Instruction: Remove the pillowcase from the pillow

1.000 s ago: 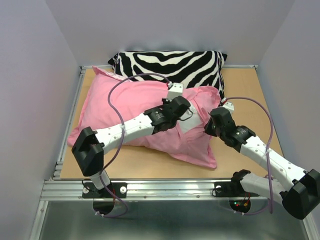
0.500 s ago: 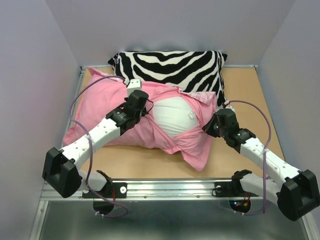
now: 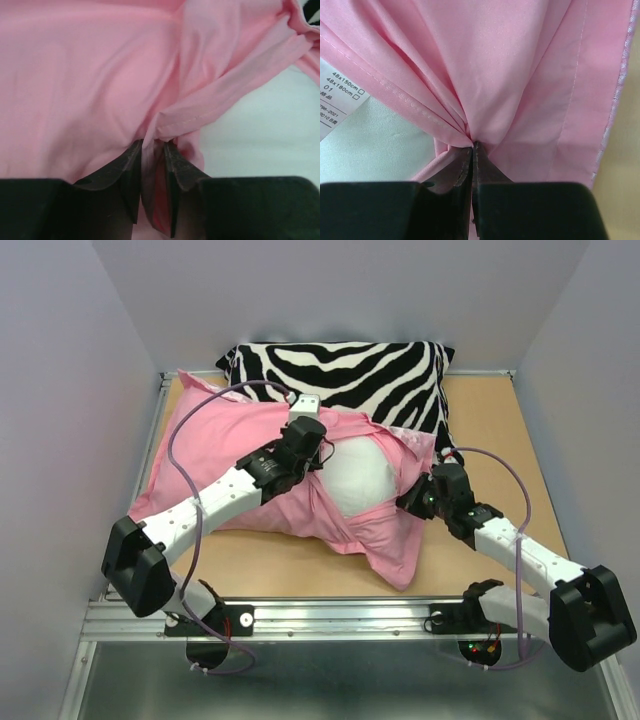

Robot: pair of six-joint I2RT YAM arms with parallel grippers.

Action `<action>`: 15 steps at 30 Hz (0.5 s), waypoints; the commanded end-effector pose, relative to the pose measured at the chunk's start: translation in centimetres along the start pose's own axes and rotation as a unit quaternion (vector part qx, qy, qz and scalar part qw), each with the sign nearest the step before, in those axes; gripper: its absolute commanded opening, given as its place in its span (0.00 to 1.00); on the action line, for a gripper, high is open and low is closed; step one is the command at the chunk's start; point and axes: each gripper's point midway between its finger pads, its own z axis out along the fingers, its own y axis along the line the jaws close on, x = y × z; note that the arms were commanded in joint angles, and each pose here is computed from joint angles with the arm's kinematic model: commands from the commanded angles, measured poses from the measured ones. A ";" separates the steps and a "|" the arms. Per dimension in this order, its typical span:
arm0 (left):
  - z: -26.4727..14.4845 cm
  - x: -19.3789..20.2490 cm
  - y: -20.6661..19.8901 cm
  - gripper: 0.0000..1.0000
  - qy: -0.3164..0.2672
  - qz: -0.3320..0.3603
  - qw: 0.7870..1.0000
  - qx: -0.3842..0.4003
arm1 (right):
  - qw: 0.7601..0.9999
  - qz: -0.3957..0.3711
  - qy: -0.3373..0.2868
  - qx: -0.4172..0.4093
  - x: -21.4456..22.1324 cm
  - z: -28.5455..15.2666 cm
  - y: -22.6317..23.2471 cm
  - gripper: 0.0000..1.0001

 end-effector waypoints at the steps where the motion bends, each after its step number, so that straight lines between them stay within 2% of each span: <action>1: -1.7 -2.9 -2.9 0.39 -0.022 0.016 0.999 0.028 | 0.999 -0.003 0.000 -0.035 0.0 -0.3 1.1 0.05; 5: -2.7 -3.9 -4.3 0.58 -0.028 0.039 0.998 0.027 | 0.999 -0.005 0.000 -0.040 -0.1 -0.4 1.5 0.05; 9: -3.7 -5.0 -4.6 0.70 -0.039 0.049 0.998 0.019 | 0.999 -0.008 -0.003 -0.043 -0.3 -0.5 1.6 0.04; 15: -7.3 -6.9 -7.7 0.76 -0.067 0.059 0.995 0.043 | 0.999 -0.009 -0.002 -0.039 -0.2 -0.4 1.5 0.04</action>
